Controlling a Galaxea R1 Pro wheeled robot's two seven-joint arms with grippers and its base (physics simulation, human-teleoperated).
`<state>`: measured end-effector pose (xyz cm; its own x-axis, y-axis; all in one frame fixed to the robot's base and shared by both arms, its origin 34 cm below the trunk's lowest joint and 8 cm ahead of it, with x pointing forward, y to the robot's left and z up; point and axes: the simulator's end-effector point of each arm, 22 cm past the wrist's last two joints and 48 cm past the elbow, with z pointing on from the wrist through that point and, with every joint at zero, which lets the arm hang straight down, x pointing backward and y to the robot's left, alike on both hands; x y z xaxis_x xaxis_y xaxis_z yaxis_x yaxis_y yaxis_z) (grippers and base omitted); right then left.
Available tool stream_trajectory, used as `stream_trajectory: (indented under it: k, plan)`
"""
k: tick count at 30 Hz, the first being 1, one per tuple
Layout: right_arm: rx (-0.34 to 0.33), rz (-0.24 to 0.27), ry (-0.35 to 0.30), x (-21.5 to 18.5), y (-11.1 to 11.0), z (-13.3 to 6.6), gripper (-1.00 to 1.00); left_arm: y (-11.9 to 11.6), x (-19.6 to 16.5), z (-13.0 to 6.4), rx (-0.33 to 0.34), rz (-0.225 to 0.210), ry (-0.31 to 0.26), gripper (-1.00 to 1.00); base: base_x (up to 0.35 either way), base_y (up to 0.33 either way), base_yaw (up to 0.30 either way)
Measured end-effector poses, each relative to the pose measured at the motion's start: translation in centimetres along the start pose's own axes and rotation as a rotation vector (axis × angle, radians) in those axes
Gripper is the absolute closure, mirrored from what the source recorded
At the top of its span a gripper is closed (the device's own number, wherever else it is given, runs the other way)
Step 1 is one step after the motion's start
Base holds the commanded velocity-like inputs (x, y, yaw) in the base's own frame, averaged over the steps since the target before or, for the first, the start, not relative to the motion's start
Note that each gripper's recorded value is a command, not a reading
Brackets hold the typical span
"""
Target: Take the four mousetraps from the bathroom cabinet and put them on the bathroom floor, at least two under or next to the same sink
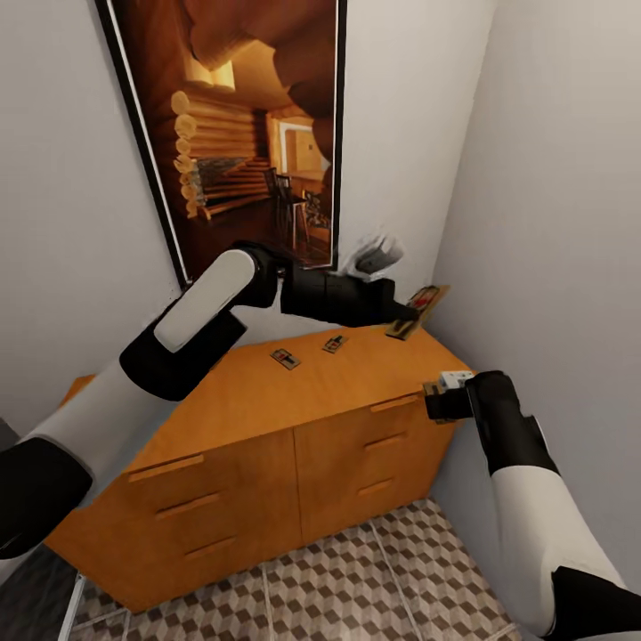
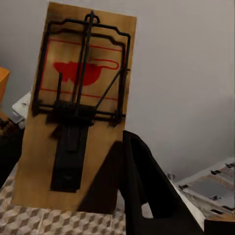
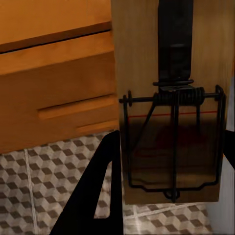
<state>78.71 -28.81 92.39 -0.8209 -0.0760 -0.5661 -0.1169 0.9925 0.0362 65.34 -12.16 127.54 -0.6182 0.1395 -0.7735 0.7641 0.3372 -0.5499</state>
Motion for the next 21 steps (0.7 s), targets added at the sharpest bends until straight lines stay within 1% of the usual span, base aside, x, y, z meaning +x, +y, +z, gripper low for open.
stream_trajectory:
  k: [2,5,11,13,15,17,21]
  plan:
    - [0.018,0.003,-0.002,0.0,-1.2,-0.3,1.00,0.3,1.3,0.8,-0.018,0.011,0.034,1.00,0.000,0.000,0.000]
    - [0.029,0.006,-0.002,0.1,-2.0,-0.4,1.00,0.0,2.0,1.4,-0.020,0.020,0.054,1.00,0.000,0.000,0.000]
    - [0.027,0.009,0.000,0.7,-2.0,-0.4,1.00,-0.4,2.5,1.8,-0.018,0.024,0.066,1.00,0.000,0.000,-0.033]
    - [0.026,0.009,-0.002,0.7,-1.9,-0.5,1.00,-0.6,3.3,2.3,-0.021,0.029,0.083,1.00,0.000,0.000,-0.068]
    - [0.026,0.008,0.000,0.9,-1.9,-0.6,1.00,-0.5,4.9,3.0,-0.030,0.040,0.120,1.00,0.000,0.000,-0.074]
    - [0.027,0.008,0.002,1.2,-1.9,-0.6,1.00,-0.6,5.7,3.4,-0.036,0.049,0.140,1.00,0.000,0.000,-0.076]
    - [0.029,0.009,0.001,1.3,-2.0,-0.9,1.00,-0.9,6.5,3.7,-0.041,0.061,0.158,1.00,0.000,0.000,-0.077]
